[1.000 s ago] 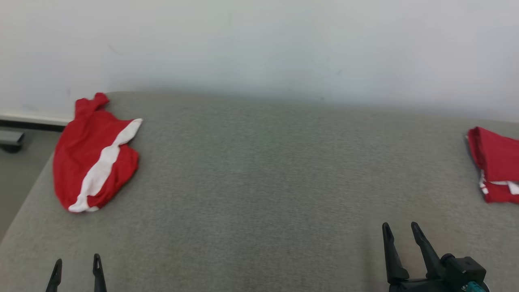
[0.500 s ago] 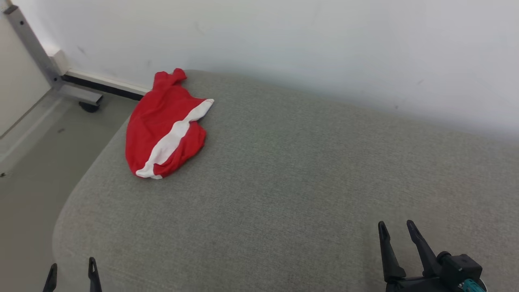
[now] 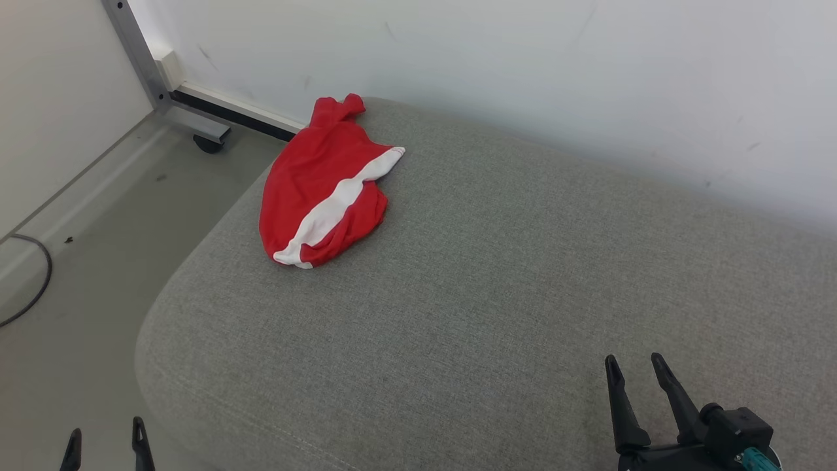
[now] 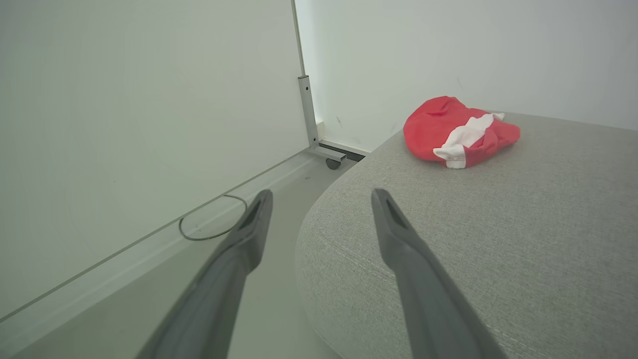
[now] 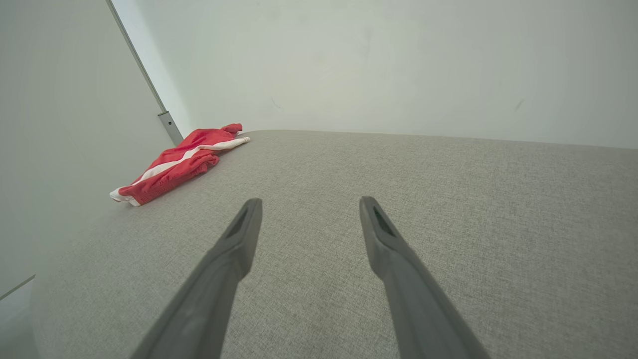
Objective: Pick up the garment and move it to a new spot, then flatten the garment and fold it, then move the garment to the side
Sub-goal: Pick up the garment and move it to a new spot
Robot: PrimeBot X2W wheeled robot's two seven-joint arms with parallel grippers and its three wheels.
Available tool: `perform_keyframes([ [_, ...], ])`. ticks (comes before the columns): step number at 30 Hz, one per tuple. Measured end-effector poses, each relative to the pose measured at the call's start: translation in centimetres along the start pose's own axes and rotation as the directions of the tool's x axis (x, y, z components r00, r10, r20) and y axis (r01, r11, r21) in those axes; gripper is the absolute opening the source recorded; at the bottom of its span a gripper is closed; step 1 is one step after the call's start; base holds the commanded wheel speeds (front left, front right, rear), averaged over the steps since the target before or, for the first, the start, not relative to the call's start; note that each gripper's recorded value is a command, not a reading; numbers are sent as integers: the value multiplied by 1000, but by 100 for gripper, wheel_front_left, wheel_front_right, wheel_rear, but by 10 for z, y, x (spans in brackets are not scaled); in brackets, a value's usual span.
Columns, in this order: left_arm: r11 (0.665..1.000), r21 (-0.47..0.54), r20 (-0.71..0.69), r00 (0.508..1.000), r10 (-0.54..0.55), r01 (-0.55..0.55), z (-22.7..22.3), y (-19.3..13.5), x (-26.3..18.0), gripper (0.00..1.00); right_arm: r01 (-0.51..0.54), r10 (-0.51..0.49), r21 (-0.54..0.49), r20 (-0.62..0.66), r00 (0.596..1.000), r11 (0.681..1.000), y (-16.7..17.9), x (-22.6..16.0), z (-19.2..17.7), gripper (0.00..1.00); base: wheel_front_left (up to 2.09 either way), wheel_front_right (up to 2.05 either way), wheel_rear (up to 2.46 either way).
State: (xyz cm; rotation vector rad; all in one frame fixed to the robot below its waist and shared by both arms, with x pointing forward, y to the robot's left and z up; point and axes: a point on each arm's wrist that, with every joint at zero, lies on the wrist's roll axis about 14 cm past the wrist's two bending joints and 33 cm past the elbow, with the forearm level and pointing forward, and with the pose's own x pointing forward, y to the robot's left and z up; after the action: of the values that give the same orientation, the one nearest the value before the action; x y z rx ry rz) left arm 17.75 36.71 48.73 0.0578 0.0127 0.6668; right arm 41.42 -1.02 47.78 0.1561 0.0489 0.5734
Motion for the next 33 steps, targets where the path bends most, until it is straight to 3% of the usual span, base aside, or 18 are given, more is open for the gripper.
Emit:
perform_keyframes([
  [11,1000,-28,18,1000,5,-5,7,-5,14,100,13,-13,-8,-4,1000,1000,-9,1,-2,100,0,0,0],
  [16,998,-58,72,997,-25,30,27,-19,45,100,33,-32,-26,14,999,999,-22,7,6,100,0,0,0],
  [24,988,-44,191,972,-137,148,80,-64,131,100,86,-83,-50,62,995,995,-54,16,24,100,0,0,0],
  [33,963,0,231,937,-261,268,119,-134,219,100,242,-235,-54,118,965,969,-112,-2,34,100,0,0,0],
])
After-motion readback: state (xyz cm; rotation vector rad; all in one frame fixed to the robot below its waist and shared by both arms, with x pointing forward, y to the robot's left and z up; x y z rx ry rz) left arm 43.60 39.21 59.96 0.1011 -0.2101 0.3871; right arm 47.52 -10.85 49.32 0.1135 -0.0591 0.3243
